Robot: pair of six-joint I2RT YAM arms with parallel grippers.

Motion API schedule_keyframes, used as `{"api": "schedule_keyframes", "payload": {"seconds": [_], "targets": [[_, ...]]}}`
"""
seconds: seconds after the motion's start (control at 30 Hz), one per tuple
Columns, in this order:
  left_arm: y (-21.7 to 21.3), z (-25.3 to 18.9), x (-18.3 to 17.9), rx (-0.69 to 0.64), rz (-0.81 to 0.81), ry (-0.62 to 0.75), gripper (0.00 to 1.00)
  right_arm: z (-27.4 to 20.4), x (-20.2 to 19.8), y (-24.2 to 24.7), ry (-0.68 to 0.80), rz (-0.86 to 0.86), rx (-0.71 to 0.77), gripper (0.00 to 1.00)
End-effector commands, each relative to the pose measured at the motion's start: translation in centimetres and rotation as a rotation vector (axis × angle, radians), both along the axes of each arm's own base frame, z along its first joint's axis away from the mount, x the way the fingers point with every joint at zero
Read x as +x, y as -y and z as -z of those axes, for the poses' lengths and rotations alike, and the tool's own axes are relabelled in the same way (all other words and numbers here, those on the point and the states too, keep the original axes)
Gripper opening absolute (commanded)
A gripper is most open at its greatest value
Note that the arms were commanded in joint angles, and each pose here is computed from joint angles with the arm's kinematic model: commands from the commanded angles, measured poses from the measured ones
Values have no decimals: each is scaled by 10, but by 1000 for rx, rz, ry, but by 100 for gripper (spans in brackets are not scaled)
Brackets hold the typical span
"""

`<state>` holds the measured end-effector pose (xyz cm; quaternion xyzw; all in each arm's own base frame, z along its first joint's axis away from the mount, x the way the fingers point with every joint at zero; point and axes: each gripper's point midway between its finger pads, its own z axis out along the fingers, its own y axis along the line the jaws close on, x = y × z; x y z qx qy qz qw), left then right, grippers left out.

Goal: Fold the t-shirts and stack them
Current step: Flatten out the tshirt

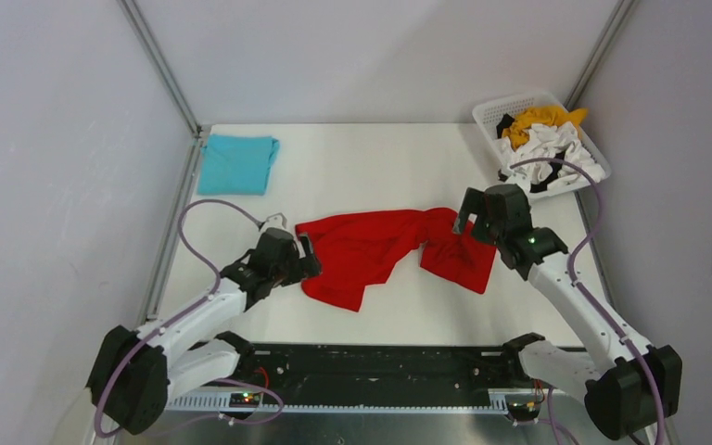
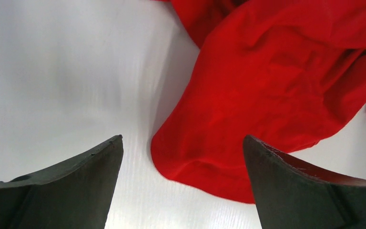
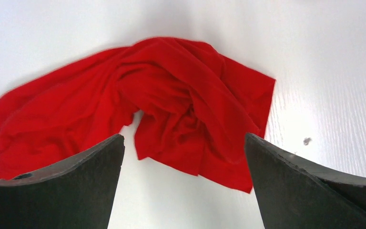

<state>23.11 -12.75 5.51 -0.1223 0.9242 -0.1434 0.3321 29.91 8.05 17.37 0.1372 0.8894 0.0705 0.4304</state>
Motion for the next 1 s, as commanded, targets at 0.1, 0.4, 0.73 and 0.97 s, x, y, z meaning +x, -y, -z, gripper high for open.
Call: {"api": "schedule_keyframes", "payload": {"seconds": [0.1, 0.4, 0.73, 0.97], "targets": [[34, -5, 38, -75, 33, 43, 90, 41, -6, 18, -52, 87, 8, 99], [55, 22, 66, -40, 66, -42, 36, 84, 30, 23, -93, 104, 110, 89], [48, -23, 93, 9, 35, 98, 0, 71, 53, 11, -17, 64, 172, 1], [5, -154, 89, 3, -83, 470, 0, -28, 22, 14, 163, -12, 126, 0]]}}
